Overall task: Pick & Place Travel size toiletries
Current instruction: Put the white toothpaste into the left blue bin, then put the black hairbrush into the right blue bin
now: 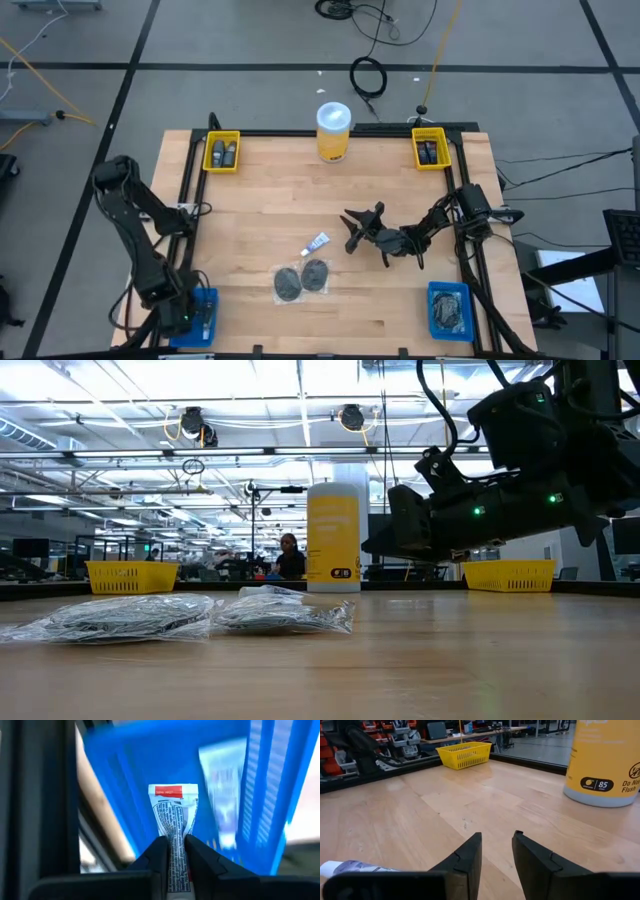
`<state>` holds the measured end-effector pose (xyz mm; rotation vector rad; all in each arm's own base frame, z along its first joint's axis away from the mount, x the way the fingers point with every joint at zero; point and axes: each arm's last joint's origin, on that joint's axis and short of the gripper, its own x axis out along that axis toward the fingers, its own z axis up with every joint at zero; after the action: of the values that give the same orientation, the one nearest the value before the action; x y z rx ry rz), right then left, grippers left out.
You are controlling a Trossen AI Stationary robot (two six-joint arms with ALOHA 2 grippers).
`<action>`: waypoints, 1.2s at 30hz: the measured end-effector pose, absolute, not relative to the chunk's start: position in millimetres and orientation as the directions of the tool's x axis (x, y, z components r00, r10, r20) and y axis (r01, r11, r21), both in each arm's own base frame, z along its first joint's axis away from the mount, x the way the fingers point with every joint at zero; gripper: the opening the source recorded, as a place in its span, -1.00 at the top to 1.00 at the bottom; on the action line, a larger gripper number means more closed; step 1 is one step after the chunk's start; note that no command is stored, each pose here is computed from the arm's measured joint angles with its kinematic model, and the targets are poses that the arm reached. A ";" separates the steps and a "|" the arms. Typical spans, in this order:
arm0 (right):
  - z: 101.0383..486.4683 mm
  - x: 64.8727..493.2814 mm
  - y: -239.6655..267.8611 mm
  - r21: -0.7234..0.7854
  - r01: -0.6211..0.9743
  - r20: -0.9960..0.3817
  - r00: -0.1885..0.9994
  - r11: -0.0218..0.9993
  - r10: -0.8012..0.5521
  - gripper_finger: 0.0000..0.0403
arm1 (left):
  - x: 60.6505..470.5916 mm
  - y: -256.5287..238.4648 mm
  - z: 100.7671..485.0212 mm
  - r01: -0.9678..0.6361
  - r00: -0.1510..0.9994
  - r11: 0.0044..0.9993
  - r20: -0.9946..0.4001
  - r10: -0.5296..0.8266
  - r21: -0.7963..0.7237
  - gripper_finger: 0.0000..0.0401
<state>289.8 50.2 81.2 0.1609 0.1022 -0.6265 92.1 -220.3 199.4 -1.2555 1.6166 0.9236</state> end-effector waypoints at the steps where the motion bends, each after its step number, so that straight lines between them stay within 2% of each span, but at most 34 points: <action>1: 81.2 289.8 50.2 0.119 0.591 -0.144 0.806 0.798 -0.575 0.50 | 91.8 -218.3 198.2 -0.977 -0.104 0.211 -0.947 -0.302 0.039 0.74; 4: 81.2 289.9 50.3 0.126 0.591 -0.144 0.806 0.797 -0.575 0.50 | 91.9 -213.5 195.5 -0.980 -0.039 0.200 -0.974 -0.224 -0.006 0.74; 7: 81.2 289.9 50.3 0.129 0.591 -0.144 0.806 0.796 -0.575 0.50 | 93.5 -212.5 195.7 -0.967 0.014 0.247 -0.979 -0.201 -0.065 0.74; 12: 81.1 289.9 50.2 0.128 0.591 -0.144 0.805 0.796 -0.575 0.50 | 93.8 -212.2 195.6 -0.967 0.023 0.243 -0.980 -0.196 -0.071 0.74; 15: 81.1 289.8 50.2 0.128 0.591 -0.145 0.805 0.796 -0.575 0.50 | 94.2 -211.9 195.6 -0.968 0.027 0.240 -0.981 -0.193 -0.074 0.67; 18: 80.9 289.8 50.2 0.127 0.592 -0.146 0.805 0.796 -0.575 0.50 | 95.0 -211.4 195.7 -0.967 0.052 0.237 -0.982 -0.181 -0.095 0.49; 24: 80.9 289.8 50.2 0.127 0.592 -0.146 0.805 0.796 -0.575 0.50 | 95.0 -211.7 195.8 -0.965 0.048 0.244 -0.981 -0.187 -0.093 -0.04; 27: 80.8 289.8 50.1 0.126 0.592 -0.146 0.805 0.796 -0.576 0.50 | 93.5 -212.9 200.3 -0.960 -0.008 0.272 -0.967 -0.256 -0.064 -0.25; 30: 80.8 289.7 50.0 0.126 0.593 -0.147 0.804 0.795 -0.576 0.50 | 95.2 -210.4 209.4 -0.962 0.008 0.256 -0.948 -0.318 -0.094 -0.38; 33: 80.8 289.8 49.4 0.127 0.594 -0.146 0.803 0.794 -0.578 0.50 | 99.7 -201.6 219.2 -0.941 0.151 0.250 -0.944 -0.294 -0.228 -0.44; 36: 80.8 289.8 49.4 0.137 0.595 -0.146 0.803 0.792 -0.578 0.50 | 114.3 -190.9 222.7 -0.837 0.418 0.326 -0.898 -0.136 -0.439 -0.45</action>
<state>289.8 49.4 80.8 0.1798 0.0985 -0.6314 114.3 -190.9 222.7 -1.1677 1.0632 0.5961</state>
